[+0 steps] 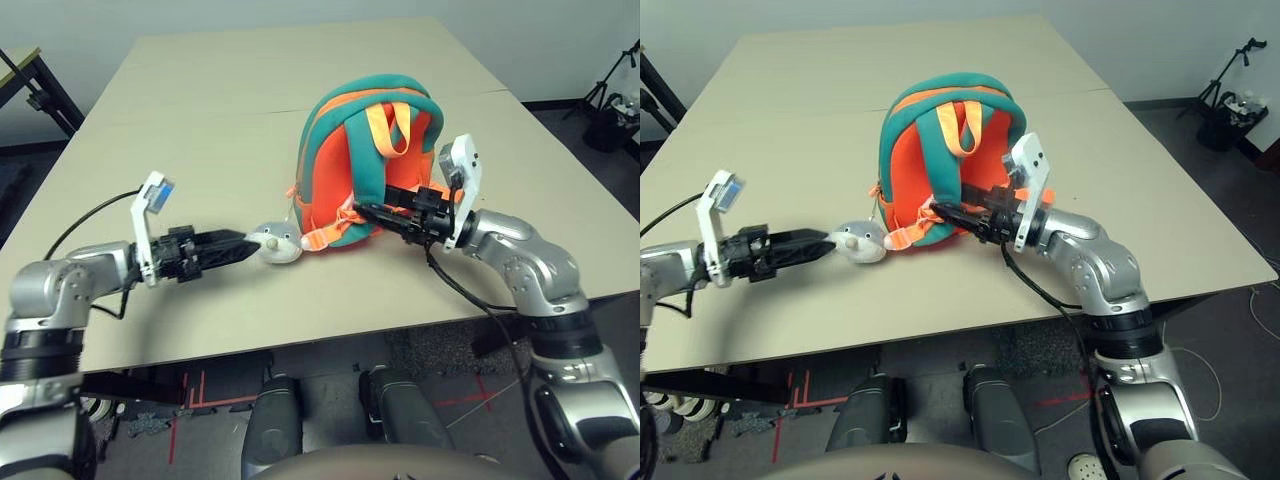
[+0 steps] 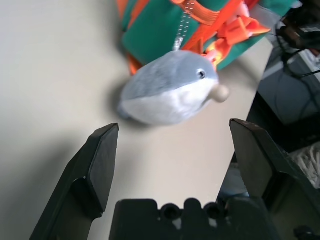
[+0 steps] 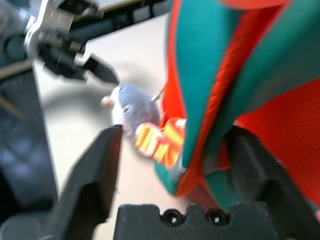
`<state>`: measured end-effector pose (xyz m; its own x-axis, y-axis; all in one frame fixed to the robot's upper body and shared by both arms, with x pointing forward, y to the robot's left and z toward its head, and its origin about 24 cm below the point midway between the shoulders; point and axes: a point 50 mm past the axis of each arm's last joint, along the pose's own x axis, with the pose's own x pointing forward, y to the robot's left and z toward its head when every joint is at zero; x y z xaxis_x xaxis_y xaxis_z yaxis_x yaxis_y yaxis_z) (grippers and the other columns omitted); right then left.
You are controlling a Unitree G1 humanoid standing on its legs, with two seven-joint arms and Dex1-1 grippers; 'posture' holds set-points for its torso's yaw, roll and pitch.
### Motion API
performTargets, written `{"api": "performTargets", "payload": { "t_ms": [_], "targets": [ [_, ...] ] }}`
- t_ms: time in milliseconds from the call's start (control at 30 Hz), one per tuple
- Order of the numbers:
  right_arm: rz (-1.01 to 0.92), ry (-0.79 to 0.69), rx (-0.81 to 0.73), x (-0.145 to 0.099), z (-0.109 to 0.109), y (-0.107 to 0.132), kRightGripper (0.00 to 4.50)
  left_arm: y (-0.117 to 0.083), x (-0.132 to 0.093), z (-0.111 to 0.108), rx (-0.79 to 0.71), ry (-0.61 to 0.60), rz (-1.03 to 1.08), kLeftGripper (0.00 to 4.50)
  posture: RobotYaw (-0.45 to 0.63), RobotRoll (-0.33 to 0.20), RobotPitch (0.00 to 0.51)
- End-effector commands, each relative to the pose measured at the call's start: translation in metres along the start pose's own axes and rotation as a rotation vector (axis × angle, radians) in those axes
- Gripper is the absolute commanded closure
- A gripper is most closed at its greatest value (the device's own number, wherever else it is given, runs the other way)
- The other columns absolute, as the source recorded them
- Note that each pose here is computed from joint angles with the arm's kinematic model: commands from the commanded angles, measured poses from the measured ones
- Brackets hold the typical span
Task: Put the pencil case into the backpack and zip it.
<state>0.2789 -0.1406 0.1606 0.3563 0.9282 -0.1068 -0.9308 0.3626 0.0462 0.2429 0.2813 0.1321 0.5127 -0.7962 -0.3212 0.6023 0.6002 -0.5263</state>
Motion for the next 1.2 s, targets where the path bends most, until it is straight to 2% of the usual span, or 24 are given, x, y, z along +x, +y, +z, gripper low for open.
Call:
{"api": "performTargets", "payload": {
  "t_ms": [33, 167, 300, 500, 600, 733, 833, 1000, 1200],
  "targets": [
    [0.037, 0.049, -0.004, -0.012, 0.004, 0.001, 0.03, 0.003, -0.020, 0.006, 0.006, -0.037, 0.079, 0.00, -0.04, 0.000, 0.082],
    [0.019, 0.082, -0.015, -0.029, 0.010, -0.006, 0.03, 0.003, -0.035, 0.007, 0.011, -0.060, 0.138, 0.00, -0.04, 0.000, 0.084],
    [-0.163, 0.162, -0.028, -0.067, 0.008, -0.036, 0.03, 0.022, -0.051, 0.007, 0.094, -0.159, 0.376, 0.00, -0.03, 0.000, 0.086],
    [-0.517, 0.198, 0.008, -0.116, -0.014, -0.083, 0.03, 0.047, -0.045, -0.004, 0.133, -0.292, 0.587, 0.00, -0.03, 0.000, 0.087],
    [-0.667, 0.190, 0.038, -0.131, -0.031, -0.097, 0.03, 0.055, -0.039, -0.007, 0.151, -0.375, 0.663, 0.00, -0.02, 0.000, 0.087],
    [-0.840, 0.100, 0.074, -0.139, -0.044, -0.110, 0.03, 0.062, -0.032, -0.006, 0.189, -0.450, 0.747, 0.00, -0.02, 0.000, 0.086],
    [-1.011, -0.027, 0.102, -0.141, -0.053, -0.119, 0.03, 0.065, -0.028, -0.006, 0.201, -0.533, 0.806, 0.00, -0.02, 0.000, 0.088],
    [-1.237, -0.130, 0.095, -0.141, -0.065, -0.125, 0.03, 0.066, -0.031, -0.002, 0.236, -0.604, 0.885, 0.00, -0.03, 0.000, 0.089],
    [-1.336, -0.182, 0.031, -0.133, -0.073, -0.124, 0.03, 0.066, -0.039, -0.006, 0.259, -0.680, 1.034, 0.00, -0.01, 0.000, 0.094]
  ]
}}
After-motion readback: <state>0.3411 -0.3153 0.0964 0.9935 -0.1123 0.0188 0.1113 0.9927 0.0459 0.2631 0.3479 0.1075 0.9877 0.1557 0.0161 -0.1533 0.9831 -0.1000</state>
